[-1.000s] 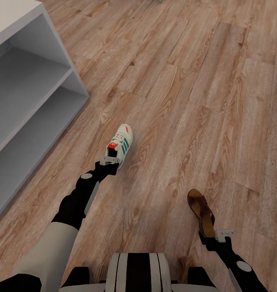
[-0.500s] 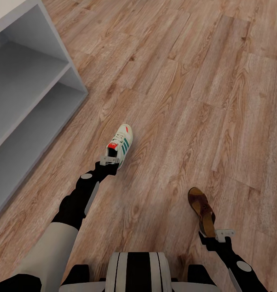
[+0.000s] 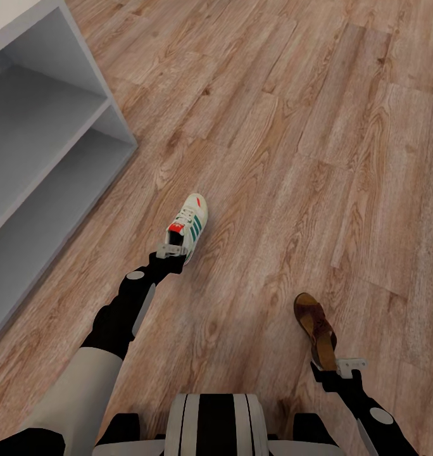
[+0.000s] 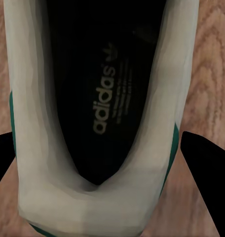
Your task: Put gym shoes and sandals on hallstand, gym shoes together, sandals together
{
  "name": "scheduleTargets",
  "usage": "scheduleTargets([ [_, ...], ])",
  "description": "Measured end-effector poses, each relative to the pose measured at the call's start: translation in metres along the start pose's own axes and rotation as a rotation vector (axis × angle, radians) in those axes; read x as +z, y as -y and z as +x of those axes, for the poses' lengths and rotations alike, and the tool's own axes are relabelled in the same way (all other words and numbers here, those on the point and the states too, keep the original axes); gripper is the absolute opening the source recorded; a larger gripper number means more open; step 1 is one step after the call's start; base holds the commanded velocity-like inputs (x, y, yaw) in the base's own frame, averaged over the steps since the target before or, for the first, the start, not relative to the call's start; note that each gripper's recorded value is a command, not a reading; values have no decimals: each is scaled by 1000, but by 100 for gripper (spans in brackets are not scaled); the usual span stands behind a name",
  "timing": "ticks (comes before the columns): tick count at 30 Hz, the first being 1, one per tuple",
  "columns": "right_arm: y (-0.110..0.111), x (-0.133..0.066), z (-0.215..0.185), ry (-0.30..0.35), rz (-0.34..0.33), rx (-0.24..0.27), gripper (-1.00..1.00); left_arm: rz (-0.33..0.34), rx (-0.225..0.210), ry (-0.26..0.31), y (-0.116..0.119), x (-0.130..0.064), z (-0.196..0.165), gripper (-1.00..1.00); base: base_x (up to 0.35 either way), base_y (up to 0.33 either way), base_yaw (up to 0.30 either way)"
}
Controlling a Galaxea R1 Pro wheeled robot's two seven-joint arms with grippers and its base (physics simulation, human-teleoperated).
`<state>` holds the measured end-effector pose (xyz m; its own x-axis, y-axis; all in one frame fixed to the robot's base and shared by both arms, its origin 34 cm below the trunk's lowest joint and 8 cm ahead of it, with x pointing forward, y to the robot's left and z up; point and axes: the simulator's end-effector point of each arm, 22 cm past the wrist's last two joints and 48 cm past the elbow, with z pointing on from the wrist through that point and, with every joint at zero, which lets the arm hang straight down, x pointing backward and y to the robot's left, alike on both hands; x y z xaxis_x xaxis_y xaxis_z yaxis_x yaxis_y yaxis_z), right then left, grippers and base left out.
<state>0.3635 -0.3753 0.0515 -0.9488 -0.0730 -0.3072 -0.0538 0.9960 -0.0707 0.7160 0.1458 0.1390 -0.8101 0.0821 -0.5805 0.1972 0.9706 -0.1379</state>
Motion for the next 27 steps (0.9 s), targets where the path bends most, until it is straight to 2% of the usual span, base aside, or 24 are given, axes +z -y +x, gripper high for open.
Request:
scheduleTargets([
  [20, 0, 0, 0, -1, 0, 0, 100, -1, 0, 0, 0, 0, 0, -100, 8, 0, 0],
  [21, 0, 0, 0, 0, 0, 0, -100, -1, 0, 1, 0, 0, 0, -100, 0, 0, 0],
  [27, 1, 0, 0, 0, 3, 0, -100, 0, 0, 1, 0, 0, 0, -100, 0, 0, 0],
])
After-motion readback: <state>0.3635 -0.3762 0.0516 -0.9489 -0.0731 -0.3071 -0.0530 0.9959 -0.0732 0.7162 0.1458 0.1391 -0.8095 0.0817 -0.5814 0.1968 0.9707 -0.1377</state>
